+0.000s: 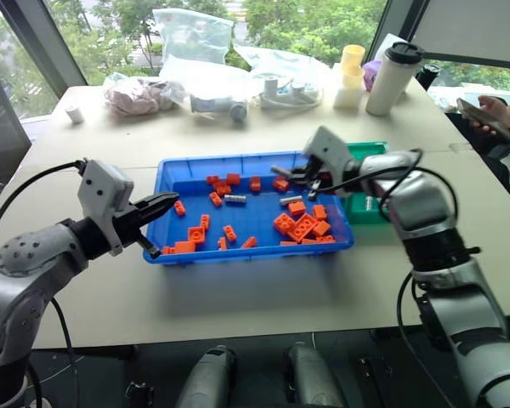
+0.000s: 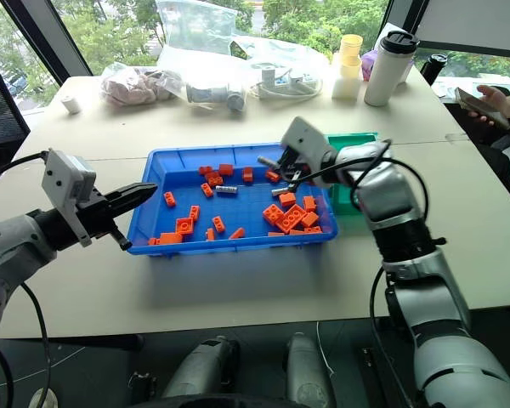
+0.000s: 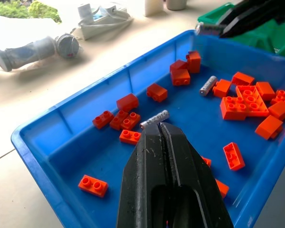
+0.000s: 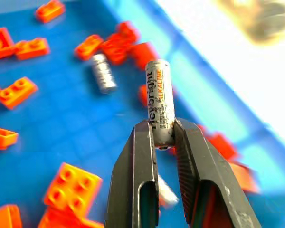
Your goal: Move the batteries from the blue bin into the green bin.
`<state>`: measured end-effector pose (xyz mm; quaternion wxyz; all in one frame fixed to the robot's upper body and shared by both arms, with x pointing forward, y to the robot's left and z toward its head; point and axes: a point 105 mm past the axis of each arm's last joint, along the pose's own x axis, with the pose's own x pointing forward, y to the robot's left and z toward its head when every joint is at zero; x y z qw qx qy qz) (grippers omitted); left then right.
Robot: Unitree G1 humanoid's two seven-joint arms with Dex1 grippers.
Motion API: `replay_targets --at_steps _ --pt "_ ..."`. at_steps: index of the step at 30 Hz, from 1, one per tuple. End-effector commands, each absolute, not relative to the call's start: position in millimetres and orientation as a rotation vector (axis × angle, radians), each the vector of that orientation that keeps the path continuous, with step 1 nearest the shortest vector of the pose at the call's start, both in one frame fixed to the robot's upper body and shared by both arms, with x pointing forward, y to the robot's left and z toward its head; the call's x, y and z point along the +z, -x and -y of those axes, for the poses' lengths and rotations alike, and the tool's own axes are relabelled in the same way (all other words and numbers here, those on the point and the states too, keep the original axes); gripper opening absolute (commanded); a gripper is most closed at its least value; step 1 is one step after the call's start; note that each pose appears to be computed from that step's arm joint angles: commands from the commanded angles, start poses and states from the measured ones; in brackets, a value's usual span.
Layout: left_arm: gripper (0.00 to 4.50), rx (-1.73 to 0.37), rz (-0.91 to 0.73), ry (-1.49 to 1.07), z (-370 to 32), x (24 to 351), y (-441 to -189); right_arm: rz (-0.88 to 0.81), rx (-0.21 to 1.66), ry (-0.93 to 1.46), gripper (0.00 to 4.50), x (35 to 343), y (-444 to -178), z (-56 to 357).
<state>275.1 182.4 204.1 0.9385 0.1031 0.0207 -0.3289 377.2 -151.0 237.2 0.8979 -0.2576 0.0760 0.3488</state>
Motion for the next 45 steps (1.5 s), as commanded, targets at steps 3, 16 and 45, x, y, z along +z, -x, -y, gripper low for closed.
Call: replay_targets --at_steps 3,16,45 --pt "0.0 -0.726 -0.001 -0.224 -171 209 -282 -0.22 0.463 0.508 0.01 241 -375 208" --pt "0.0 -0.759 0.011 -0.24 -168 210 -289 -0.215 0.364 0.518 3.54 236 -389 223" --pt "0.0 -0.641 -0.024 -0.288 -195 219 -268 -0.245 1.198 0.57 4.46 137 -394 -37"
